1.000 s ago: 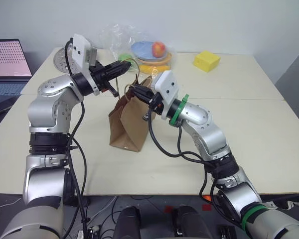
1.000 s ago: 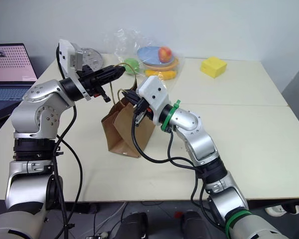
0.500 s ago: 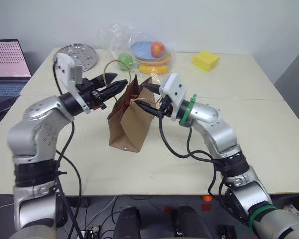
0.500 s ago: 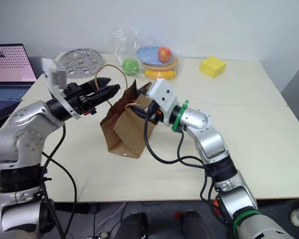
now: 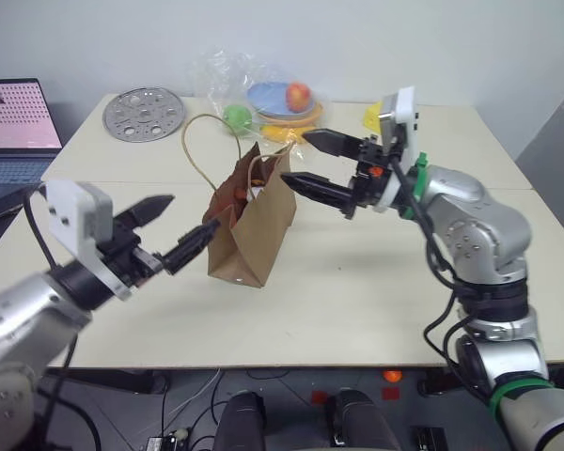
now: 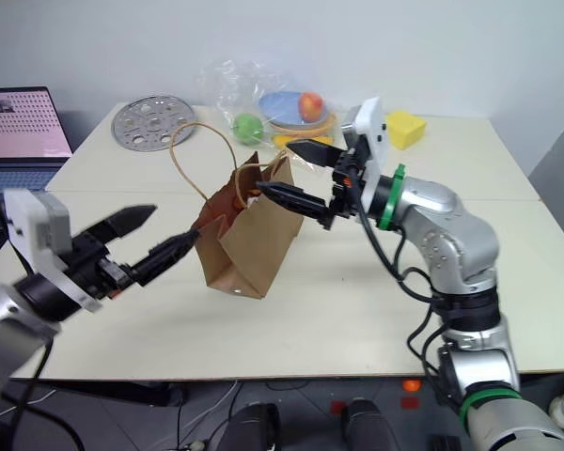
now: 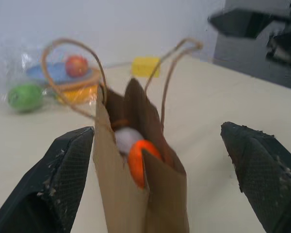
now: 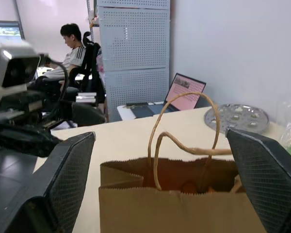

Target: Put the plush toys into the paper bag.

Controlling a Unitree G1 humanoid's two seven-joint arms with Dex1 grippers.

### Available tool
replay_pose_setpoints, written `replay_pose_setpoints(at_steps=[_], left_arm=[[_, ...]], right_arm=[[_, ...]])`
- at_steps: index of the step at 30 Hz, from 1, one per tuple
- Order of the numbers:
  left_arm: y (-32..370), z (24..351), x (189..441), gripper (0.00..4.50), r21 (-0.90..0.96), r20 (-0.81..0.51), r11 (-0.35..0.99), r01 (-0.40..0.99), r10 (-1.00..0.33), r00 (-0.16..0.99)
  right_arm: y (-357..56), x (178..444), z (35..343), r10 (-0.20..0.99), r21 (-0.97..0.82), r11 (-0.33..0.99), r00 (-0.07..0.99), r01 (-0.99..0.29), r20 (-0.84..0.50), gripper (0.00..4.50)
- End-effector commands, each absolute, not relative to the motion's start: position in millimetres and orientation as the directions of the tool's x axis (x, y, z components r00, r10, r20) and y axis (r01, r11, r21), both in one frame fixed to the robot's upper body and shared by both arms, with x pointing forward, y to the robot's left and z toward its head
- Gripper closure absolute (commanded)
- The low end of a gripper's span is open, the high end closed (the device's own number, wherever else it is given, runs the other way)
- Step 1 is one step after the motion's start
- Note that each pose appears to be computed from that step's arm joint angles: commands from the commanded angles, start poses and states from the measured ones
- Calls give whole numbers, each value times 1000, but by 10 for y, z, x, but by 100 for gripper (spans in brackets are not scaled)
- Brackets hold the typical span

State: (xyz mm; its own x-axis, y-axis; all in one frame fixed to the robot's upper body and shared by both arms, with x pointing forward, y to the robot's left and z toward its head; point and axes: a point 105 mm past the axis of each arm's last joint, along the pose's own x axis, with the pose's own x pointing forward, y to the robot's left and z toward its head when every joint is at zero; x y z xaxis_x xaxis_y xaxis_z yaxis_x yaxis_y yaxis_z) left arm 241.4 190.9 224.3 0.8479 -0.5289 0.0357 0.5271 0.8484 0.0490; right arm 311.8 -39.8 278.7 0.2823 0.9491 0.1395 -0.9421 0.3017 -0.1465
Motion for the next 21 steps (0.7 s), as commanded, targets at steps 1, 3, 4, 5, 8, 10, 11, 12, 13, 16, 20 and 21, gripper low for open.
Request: replay_pose_setpoints(at_steps=[1,3,4,5,8,10,11,12,13,16,20,21], left_arm=[[1691,2088,2375,1,14,58,858,514,-514,856],[1666,2027,2421,1,31,61,875,483,-484,873],[1641,1993,2444,1,47,58,873,486,-488,871],[1616,1928,2486,1,47,54,871,489,-491,870],[1603,1777,2622,1,75,63,889,451,-455,888],[1633,1730,2712,1,92,89,914,396,-403,911],[1631,1695,2749,1,112,93,918,380,-390,916],[1623,1668,2768,1,132,95,918,373,-386,917],[1629,1667,2794,1,125,110,926,355,-369,923],[1612,1666,2826,1,95,137,933,348,-359,923],[1583,1439,2811,1,91,91,923,375,-383,919],[1586,1413,2814,1,90,90,924,373,-380,920]], right_arm=[[-559,2922,2913,972,-143,223,208,-964,110,0],[-599,2870,2863,979,-128,202,194,-971,70,0],[-613,2848,2839,980,-114,195,189,-974,55,0],[-622,2808,2799,983,-108,184,181,-977,31,0],[-629,2742,2737,984,-100,176,177,-979,-3,0],[-631,2738,2729,981,-103,191,193,-976,-6,0],[-635,2742,2727,978,-108,205,207,-973,-6,0],[-638,2744,2725,976,-112,214,216,-970,-6,0],[-639,2738,2727,975,-111,219,221,-969,-3,0],[-649,2722,2737,972,-111,233,234,-966,-1,0],[-669,2725,2755,965,-122,261,263,-958,0,0],[-670,2725,2760,964,-122,264,266,-957,1,0]])
